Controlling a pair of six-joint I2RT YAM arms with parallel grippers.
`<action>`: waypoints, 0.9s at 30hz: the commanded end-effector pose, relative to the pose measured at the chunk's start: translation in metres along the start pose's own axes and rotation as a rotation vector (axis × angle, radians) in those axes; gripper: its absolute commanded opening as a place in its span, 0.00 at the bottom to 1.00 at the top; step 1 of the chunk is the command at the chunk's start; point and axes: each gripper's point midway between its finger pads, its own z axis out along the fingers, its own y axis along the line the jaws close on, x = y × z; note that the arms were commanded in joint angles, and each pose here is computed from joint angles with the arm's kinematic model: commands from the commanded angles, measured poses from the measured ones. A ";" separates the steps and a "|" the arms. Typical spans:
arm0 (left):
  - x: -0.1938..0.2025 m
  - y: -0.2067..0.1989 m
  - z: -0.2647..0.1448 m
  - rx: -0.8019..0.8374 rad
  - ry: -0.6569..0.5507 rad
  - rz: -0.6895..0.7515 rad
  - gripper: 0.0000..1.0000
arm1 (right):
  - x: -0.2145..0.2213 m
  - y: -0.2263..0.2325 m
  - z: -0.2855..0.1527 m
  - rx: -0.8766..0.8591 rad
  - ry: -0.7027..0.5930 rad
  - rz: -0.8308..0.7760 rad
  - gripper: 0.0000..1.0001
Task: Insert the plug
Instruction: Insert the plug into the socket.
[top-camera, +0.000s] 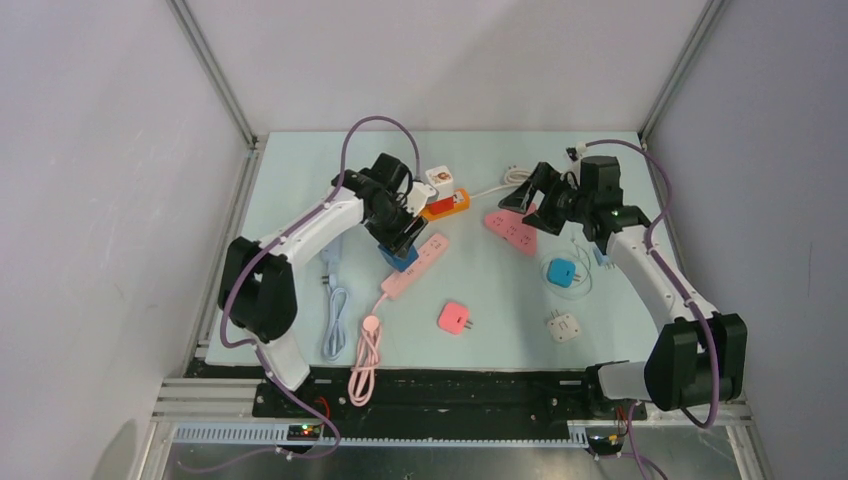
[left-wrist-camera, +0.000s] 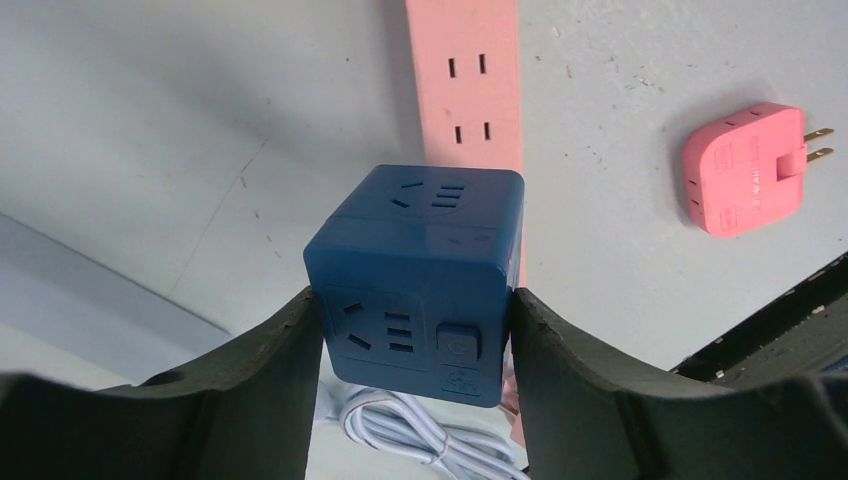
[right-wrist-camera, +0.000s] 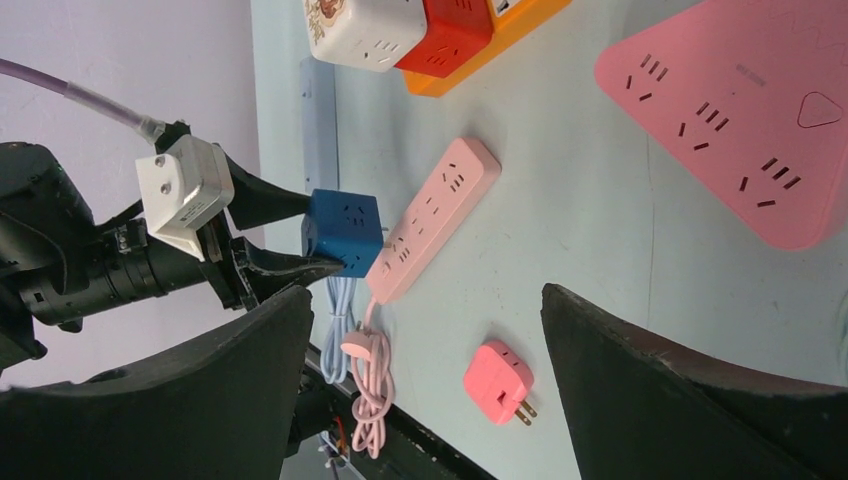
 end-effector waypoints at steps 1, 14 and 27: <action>-0.013 0.004 -0.011 -0.045 -0.023 -0.007 0.00 | -0.010 0.013 0.000 -0.047 -0.008 -0.026 0.88; -0.012 -0.013 0.003 0.016 0.006 0.003 0.00 | -0.008 0.008 0.008 -0.046 0.017 -0.005 0.86; -0.005 -0.009 0.011 -0.031 0.048 -0.019 0.00 | -0.007 0.005 0.013 -0.051 0.030 0.006 0.86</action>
